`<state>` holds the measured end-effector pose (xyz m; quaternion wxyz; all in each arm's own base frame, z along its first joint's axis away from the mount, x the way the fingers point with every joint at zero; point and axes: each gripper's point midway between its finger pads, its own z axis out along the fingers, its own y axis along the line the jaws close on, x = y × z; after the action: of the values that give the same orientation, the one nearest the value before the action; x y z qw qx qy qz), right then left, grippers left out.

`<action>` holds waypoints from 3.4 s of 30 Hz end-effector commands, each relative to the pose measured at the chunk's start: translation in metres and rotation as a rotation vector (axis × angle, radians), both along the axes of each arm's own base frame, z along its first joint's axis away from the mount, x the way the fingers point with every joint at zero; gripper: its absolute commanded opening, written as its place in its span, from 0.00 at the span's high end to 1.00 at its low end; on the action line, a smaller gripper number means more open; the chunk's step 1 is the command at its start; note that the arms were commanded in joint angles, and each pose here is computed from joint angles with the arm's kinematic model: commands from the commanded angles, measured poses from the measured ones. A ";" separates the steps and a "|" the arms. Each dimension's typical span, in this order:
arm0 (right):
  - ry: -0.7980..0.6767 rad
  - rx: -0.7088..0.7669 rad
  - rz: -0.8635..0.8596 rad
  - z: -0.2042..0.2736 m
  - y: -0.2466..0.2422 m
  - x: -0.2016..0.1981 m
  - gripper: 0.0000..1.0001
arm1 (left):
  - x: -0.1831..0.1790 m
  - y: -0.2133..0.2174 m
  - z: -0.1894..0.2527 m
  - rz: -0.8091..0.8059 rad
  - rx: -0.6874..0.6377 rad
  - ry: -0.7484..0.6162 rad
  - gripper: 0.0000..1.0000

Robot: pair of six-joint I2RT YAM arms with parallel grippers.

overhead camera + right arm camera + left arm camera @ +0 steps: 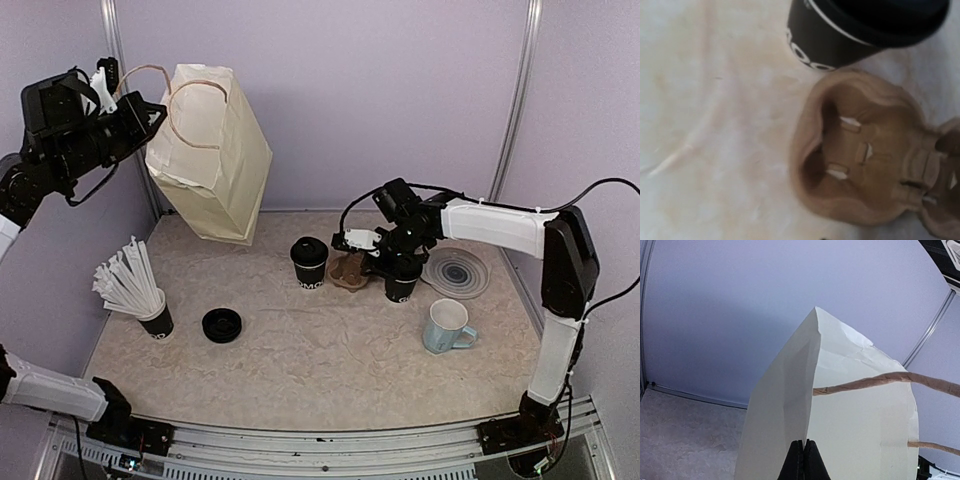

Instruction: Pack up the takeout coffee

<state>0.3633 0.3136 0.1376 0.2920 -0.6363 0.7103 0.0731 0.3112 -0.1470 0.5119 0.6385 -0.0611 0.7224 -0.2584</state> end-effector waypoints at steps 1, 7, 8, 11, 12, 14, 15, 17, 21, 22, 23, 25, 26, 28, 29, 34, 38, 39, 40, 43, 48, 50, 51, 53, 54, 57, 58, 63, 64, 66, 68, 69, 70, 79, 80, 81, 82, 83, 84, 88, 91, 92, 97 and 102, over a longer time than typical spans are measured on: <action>-0.067 -0.054 -0.080 -0.011 0.010 0.035 0.88 | -0.018 -0.012 -0.005 -0.086 0.019 0.000 1.00; -0.074 -0.110 -0.096 -0.039 0.024 0.056 0.99 | -0.034 0.002 -0.008 -0.067 0.005 -0.016 1.00; -0.071 -0.116 -0.087 -0.043 0.026 0.055 1.00 | -0.035 0.004 -0.009 -0.063 0.007 -0.016 1.00; -0.074 -0.148 -0.076 -0.055 0.030 0.055 1.00 | -0.040 0.008 -0.011 -0.060 0.009 -0.015 1.00; -0.073 -0.154 -0.067 -0.058 0.032 0.053 1.00 | -0.042 0.009 -0.011 -0.060 0.007 -0.017 1.00; -0.071 -0.165 -0.059 -0.063 0.034 0.052 1.00 | -0.045 0.012 -0.012 -0.056 0.006 -0.020 1.00; -0.070 -0.171 -0.056 -0.065 0.034 0.051 1.00 | -0.046 0.013 -0.014 -0.053 0.006 -0.019 1.00; -0.070 -0.181 -0.050 -0.069 0.034 0.050 1.00 | -0.047 0.015 -0.016 -0.051 0.003 -0.019 1.00; -0.070 -0.200 -0.046 -0.073 0.031 0.048 1.00 | -0.048 0.015 -0.021 -0.055 -0.001 -0.016 1.00; -0.069 -0.202 -0.042 -0.074 0.031 0.046 1.00 | -0.048 0.014 -0.022 -0.056 -0.001 -0.014 1.00; -0.072 -0.206 -0.039 -0.075 0.030 0.045 1.00 | -0.048 0.014 -0.024 -0.056 0.000 -0.012 1.00; -0.080 -0.213 -0.039 -0.077 0.028 0.045 1.00 | -0.048 0.014 -0.026 -0.058 -0.001 -0.009 1.00; -0.082 -0.218 -0.039 -0.078 0.027 0.045 1.00 | -0.047 0.013 -0.026 -0.062 -0.003 -0.009 1.00; -0.083 -0.226 -0.033 -0.081 0.027 0.044 1.00 | -0.048 0.011 -0.027 -0.069 -0.007 -0.008 1.00; -0.080 -0.230 -0.030 -0.082 0.026 0.043 1.00 | -0.047 0.011 -0.028 -0.072 -0.009 -0.006 1.00; -0.055 -0.231 0.015 -0.086 0.029 0.028 1.00 | -0.049 0.011 -0.028 -0.075 -0.016 -0.006 1.00; -0.030 -0.233 0.066 -0.084 0.033 0.009 1.00 | -0.051 0.014 -0.025 -0.069 -0.015 -0.012 1.00; -0.007 -0.220 0.090 -0.084 0.036 0.001 1.00 | -0.051 0.015 -0.024 -0.067 -0.013 -0.014 1.00; 0.010 -0.213 0.106 -0.084 0.038 -0.005 1.00 | -0.051 0.015 -0.024 -0.064 -0.010 -0.015 1.00; 0.070 -0.207 0.143 -0.084 0.041 -0.023 1.00 | -0.052 0.016 -0.023 -0.060 -0.008 -0.016 1.00; 0.115 -0.231 0.186 -0.089 0.040 -0.051 1.00 | -0.053 0.018 -0.026 -0.055 -0.008 -0.012 1.00; 0.119 -0.231 0.194 -0.087 0.040 -0.058 1.00 | -0.053 0.018 -0.028 -0.057 -0.008 -0.009 1.00; 0.124 -0.229 0.195 -0.087 0.039 -0.061 1.00 | -0.053 0.018 -0.028 -0.057 -0.008 -0.008 1.00; 0.120 -0.218 0.189 -0.081 0.040 -0.062 1.00 | -0.053 0.017 -0.029 -0.057 -0.007 -0.006 1.00; 0.112 -0.214 0.181 -0.079 0.040 -0.060 1.00 | -0.052 0.017 -0.029 -0.058 -0.009 -0.006 1.00; 0.068 -0.226 0.138 -0.077 0.040 -0.047 1.00 | -0.051 0.016 -0.030 -0.059 -0.009 -0.007 1.00; 0.062 -0.227 0.129 -0.076 0.040 -0.043 1.00 | -0.050 0.015 -0.032 -0.059 -0.006 -0.004 1.00; 0.112 -0.212 0.174 -0.077 0.046 -0.051 1.00 | -0.048 0.011 -0.035 -0.071 0.029 0.012 1.00; 0.126 -0.211 0.204 -0.077 0.044 -0.059 1.00 | -0.047 0.009 -0.038 -0.079 0.042 0.024 1.00; 0.156 -0.221 0.266 -0.080 0.038 -0.077 0.99 | -0.048 0.006 -0.043 -0.097 0.070 0.056 1.00; 0.189 -0.243 0.310 -0.085 0.027 -0.095 0.98 | -0.043 -0.002 -0.052 -0.120 0.100 0.105 1.00; 0.209 -0.256 0.321 -0.087 0.021 -0.102 0.98 | -0.040 -0.006 -0.057 -0.134 0.110 0.127 1.00; 0.229 -0.266 0.335 -0.089 0.016 -0.110 0.98 | -0.038 -0.010 -0.062 -0.143 0.113 0.147 1.00; 0.347 -0.318 0.413 -0.091 -0.017 -0.173 0.96 | -0.030 -0.019 -0.095 -0.161 0.136 0.234 1.00; 0.352 -0.329 0.417 -0.092 -0.020 -0.178 0.96 | -0.030 -0.021 -0.098 -0.169 0.140 0.243 1.00; 0.358 -0.340 0.423 -0.092 -0.024 -0.183 0.96 | -0.031 -0.022 -0.101 -0.177 0.142 0.256 1.00; 0.369 -0.354 0.427 -0.094 -0.028 -0.187 0.96 | -0.032 -0.023 -0.103 -0.182 0.143 0.269 1.00; 0.381 -0.365 0.433 -0.095 -0.032 -0.192 0.96 | -0.034 -0.023 -0.107 -0.187 0.146 0.288 1.00; 0.391 -0.372 0.438 -0.094 -0.035 -0.196 0.96 | -0.035 -0.024 -0.109 -0.196 0.144 0.300 1.00; 0.418 -0.288 0.475 -0.061 -0.023 -0.205 0.84 | -0.043 -0.024 -0.117 -0.217 0.145 0.337 1.00; 0.372 -0.127 0.516 -0.010 0.011 -0.200 0.68 | -0.045 -0.016 -0.119 -0.189 0.147 0.336 1.00; 0.349 -0.080 0.507 0.003 0.023 -0.194 0.63 | -0.045 -0.014 -0.119 -0.182 0.146 0.336 1.00; 0.236 0.067 0.382 0.028 0.073 -0.151 0.56 | -0.045 -0.009 -0.120 -0.170 0.137 0.341 1.00; 0.231 0.087 0.291 0.019 0.097 -0.127 0.58 | -0.045 -0.003 -0.123 -0.150 0.148 0.351 1.00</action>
<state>0.2230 0.3875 0.1710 0.2211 -0.7384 0.6018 0.2089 0.2689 -0.1564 0.3907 0.4849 0.0025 0.8404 -0.2420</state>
